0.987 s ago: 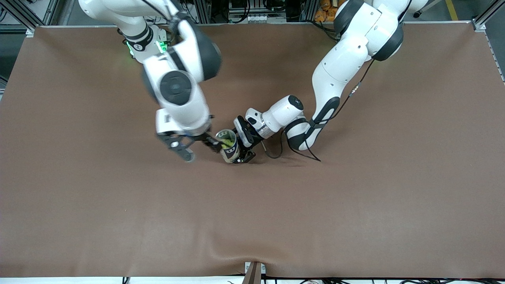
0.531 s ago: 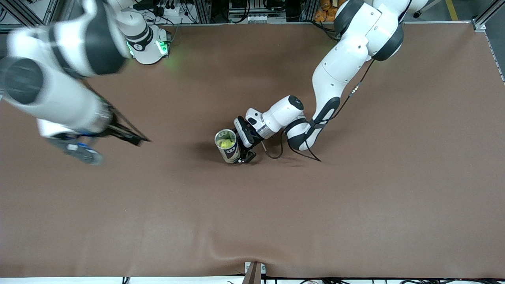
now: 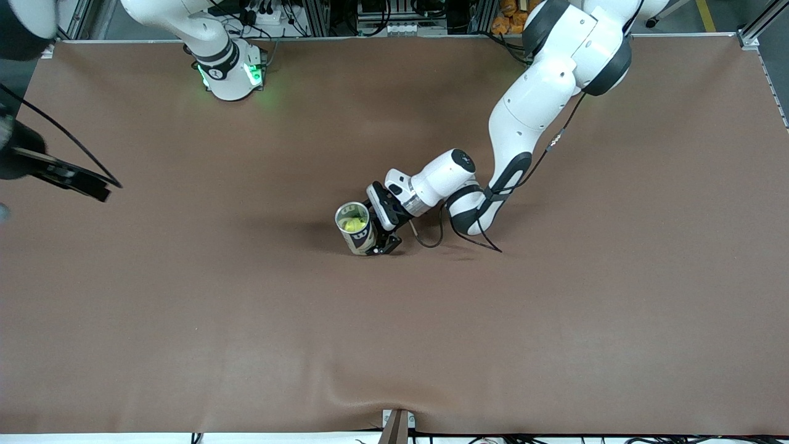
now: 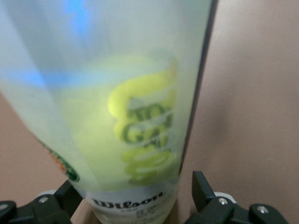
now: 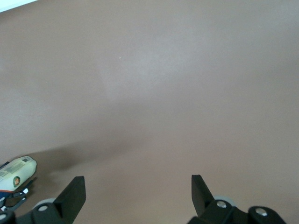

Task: Insert tennis ball vertically with right arm
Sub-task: 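Withdraw the open right gripper up and away from the can, then open the left gripper and release the upright can on the table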

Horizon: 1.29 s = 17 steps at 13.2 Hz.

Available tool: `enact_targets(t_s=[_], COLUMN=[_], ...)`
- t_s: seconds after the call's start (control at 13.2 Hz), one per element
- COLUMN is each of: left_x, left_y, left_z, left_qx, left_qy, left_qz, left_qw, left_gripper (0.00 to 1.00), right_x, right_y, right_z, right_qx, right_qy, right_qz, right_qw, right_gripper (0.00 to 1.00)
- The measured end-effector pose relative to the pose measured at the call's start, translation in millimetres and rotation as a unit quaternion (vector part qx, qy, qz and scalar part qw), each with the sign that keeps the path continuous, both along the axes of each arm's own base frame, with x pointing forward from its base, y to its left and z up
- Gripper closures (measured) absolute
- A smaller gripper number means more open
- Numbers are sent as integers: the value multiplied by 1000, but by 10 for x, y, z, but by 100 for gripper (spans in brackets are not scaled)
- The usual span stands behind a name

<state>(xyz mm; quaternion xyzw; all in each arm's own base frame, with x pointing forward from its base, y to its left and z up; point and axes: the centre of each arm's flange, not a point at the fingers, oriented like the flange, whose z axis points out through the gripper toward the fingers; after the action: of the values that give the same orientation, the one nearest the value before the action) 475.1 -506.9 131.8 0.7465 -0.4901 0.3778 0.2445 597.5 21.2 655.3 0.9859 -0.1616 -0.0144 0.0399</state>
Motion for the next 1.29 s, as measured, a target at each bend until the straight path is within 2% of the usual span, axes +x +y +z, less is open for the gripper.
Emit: enact_targets(t_s=[0.23, 0.53, 0.76, 0.99, 1.14, 1.29], left_x=[-14, -73, -45, -24, -41, -97], left_y=[27, 135, 288, 551, 675, 745], left_z=[-34, -114, -117, -17, 26, 41], left_qx=[2, 7, 13, 13, 14, 11], left_qy=[5, 30, 38, 54, 60, 74], left_qz=[2, 12, 20, 29, 28, 31], left_qw=[1000, 999, 999, 998, 998, 997], left_gripper=[0, 0, 0, 0, 0, 0], right_x=[-13, -92, -162, -218, -359, -612], right_y=[-101, -198, -251, -116, -88, -147], right_z=[36, 178, 222, 152, 55, -89], right_qx=[2, 13, 42, 39, 36, 33], right_qy=[-2, -10, -2, 7, -4, 1], right_qz=[11, 19, 54, 84, 120, 148], right_qw=[1000, 1000, 998, 996, 992, 988], right_gripper=[0, 0, 0, 0, 0, 0])
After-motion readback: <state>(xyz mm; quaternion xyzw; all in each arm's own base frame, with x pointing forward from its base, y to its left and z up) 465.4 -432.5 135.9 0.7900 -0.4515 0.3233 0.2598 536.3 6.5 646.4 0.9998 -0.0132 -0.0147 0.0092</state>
